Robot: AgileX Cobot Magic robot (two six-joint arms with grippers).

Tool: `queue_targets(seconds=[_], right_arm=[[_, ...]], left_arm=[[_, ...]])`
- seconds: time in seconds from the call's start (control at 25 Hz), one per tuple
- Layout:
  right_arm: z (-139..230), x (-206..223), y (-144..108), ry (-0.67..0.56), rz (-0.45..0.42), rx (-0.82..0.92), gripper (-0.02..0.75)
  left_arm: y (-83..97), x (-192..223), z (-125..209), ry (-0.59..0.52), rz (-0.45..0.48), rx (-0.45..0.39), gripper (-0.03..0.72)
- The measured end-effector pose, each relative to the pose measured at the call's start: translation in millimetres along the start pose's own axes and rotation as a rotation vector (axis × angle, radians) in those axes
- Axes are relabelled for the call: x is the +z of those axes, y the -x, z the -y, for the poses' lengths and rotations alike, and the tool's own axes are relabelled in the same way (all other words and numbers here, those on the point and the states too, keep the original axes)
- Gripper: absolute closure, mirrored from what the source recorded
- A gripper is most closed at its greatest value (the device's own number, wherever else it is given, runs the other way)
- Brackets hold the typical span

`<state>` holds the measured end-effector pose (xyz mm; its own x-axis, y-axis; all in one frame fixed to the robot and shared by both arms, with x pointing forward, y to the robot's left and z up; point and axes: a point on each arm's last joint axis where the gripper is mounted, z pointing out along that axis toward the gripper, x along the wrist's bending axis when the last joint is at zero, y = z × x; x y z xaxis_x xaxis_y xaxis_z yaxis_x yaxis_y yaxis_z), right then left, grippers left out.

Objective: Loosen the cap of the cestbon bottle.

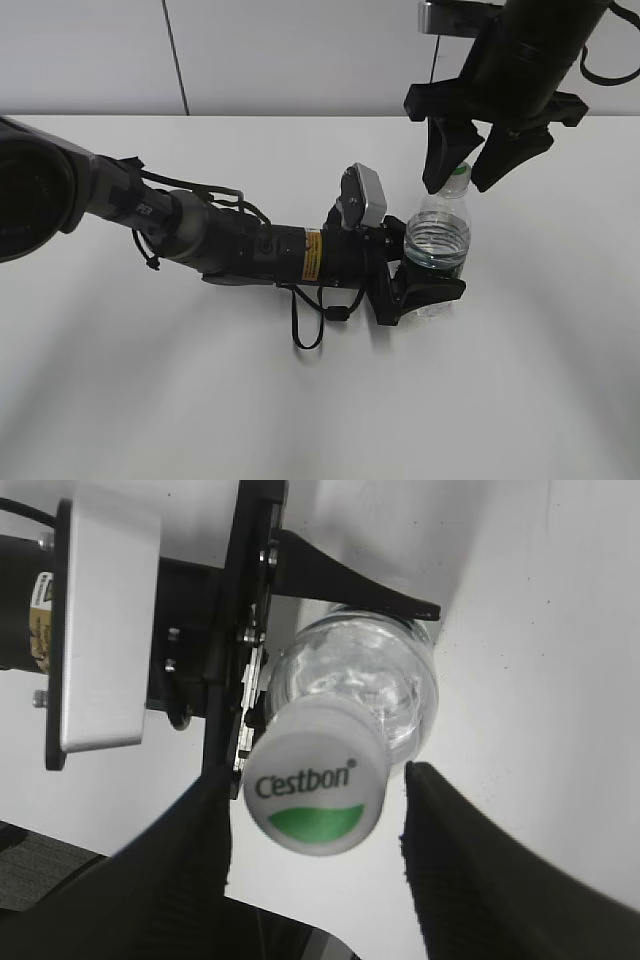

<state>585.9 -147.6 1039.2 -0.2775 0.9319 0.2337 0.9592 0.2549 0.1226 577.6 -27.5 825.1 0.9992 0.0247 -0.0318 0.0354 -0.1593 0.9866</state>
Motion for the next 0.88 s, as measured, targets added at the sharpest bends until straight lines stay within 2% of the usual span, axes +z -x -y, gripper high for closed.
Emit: queue_targets(seconds=[0.16, 0.32, 0.52, 0.6, 0.88], right_arm=[[0.0, 0.0, 0.1, 0.000, 0.001, -0.015, 0.341], [0.0, 0.0, 0.1, 0.000, 0.001, -0.064, 0.426], [0.0, -0.1, 0.2, 0.000, 0.003, -0.192, 0.426], [0.1, -0.4, 0.3, 0.001, 0.005, -0.295, 0.426], [0.2, -0.8, 0.8, -0.002, 0.011, -0.872, 0.426]], left_arm=[[0.1, 0.0, 0.0, 0.000, 0.001, 0.000, 0.186], [0.1, 0.0, 0.0, 0.000, 0.001, 0.000, 0.186], [0.1, 0.0, 0.0, 0.000, 0.001, 0.000, 0.186], [0.1, 0.0, 0.0, -0.001, 0.001, 0.001, 0.186], [0.7, 0.0, 0.1, -0.001, 0.008, 0.014, 0.186]])
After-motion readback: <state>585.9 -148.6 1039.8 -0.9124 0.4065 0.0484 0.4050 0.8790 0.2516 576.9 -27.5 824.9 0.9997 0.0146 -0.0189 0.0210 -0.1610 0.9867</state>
